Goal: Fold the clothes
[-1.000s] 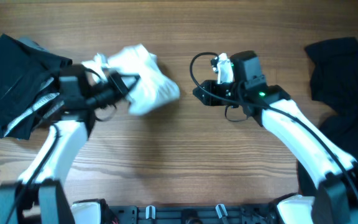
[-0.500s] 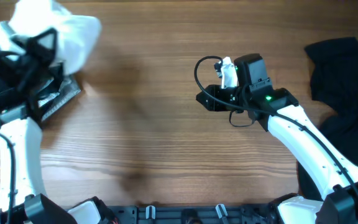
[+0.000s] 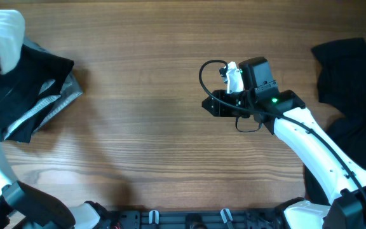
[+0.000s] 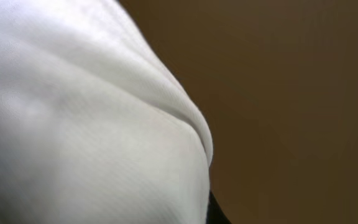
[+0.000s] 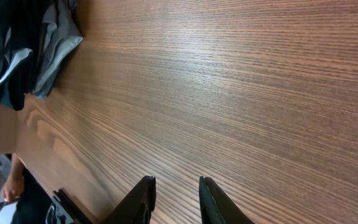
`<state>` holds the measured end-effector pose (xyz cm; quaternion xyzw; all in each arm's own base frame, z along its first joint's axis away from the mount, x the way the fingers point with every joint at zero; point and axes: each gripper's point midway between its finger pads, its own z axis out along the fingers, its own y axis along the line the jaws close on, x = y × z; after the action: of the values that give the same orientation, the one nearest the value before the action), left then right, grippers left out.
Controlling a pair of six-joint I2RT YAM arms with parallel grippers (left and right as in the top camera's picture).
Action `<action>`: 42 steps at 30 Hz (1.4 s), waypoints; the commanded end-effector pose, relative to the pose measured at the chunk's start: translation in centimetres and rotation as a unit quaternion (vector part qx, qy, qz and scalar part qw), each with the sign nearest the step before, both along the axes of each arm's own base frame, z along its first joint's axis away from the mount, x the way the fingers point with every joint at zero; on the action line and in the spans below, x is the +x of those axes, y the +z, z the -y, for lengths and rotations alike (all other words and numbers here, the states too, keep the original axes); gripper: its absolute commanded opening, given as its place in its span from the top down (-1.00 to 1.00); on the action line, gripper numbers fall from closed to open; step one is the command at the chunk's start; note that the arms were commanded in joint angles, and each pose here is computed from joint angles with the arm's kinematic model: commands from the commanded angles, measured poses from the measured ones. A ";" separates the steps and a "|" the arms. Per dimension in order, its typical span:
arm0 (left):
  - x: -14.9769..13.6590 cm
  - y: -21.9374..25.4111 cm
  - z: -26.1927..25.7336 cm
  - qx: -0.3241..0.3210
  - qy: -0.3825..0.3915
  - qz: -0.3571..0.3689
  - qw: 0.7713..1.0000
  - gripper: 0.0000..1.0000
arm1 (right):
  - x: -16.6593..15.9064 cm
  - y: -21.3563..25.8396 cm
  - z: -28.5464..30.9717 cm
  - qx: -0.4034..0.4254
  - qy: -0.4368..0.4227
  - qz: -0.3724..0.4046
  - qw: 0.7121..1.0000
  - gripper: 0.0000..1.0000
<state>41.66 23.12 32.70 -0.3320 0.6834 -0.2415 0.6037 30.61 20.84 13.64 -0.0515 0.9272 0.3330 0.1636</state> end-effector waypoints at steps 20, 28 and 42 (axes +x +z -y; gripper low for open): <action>-1.0 -12.2 0.1 -0.089 -0.053 -0.218 0.970 -0.07 | 0.3 0.5 0.1 -0.007 0.003 0.016 1.000 0.45; -3.3 -5.9 1.9 -0.049 -0.044 -0.181 0.981 0.14 | 0.3 0.5 0.1 -0.007 0.003 0.016 1.000 0.45; -6.4 2.1 0.7 0.067 0.047 -0.120 0.989 0.92 | 0.3 0.5 0.1 -0.009 0.009 0.022 1.000 0.44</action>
<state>33.91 21.01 34.44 -0.3600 0.7506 -0.1643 0.5291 30.57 20.76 13.56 -0.0562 0.9279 0.3296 0.1647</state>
